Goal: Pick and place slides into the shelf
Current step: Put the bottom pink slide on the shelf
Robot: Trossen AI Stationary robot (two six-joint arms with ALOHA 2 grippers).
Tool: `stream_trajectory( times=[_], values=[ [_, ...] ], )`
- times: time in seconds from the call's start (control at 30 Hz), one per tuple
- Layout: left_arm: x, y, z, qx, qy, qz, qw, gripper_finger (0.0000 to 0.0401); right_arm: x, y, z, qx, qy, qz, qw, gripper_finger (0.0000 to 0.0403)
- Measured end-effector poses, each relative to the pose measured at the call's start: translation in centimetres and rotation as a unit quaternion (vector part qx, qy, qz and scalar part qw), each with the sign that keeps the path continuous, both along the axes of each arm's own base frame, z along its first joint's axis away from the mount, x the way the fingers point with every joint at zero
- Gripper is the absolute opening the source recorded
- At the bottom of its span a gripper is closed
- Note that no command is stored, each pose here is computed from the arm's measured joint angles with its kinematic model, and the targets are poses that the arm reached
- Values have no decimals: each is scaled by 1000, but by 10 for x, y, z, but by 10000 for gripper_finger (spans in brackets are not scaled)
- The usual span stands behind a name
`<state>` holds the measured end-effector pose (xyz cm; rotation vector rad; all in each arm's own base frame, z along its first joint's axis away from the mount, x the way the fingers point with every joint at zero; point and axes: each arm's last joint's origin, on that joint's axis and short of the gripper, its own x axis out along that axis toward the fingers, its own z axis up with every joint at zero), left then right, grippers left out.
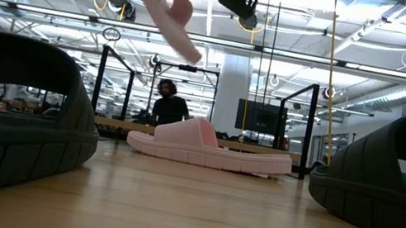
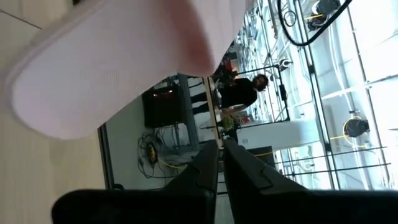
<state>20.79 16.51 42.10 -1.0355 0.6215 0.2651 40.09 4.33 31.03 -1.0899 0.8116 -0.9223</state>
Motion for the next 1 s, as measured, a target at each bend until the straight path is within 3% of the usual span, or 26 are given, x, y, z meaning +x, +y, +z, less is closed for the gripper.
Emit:
stream_trajectory(
  times=[0.23, 0.4, 0.67, 0.87, 1.0],
  values=[
    [0, 10, 11, 36, -49, 5, 998, 0, 0, 0, 0, 2, -1, 3, 1000, 13],
    [-1, 16, 37, 57, -115, -13, 992, 0, 0, 0, 0, 2, -2, 3, 1000, 13],
    [4, 37, 73, 90, -147, -2, 985, 0, -1, -1, 0, -14, 16, -15, 1000, 13],
    [16, 62, 77, 97, -148, 21, 984, 0, -6, -2, 3, -50, 57, -68, 995, 13],
    [28, 74, 66, 73, -143, 10, 987, 0, -16, -4, 13, -54, 59, -80, 994, 13]
  ],
)
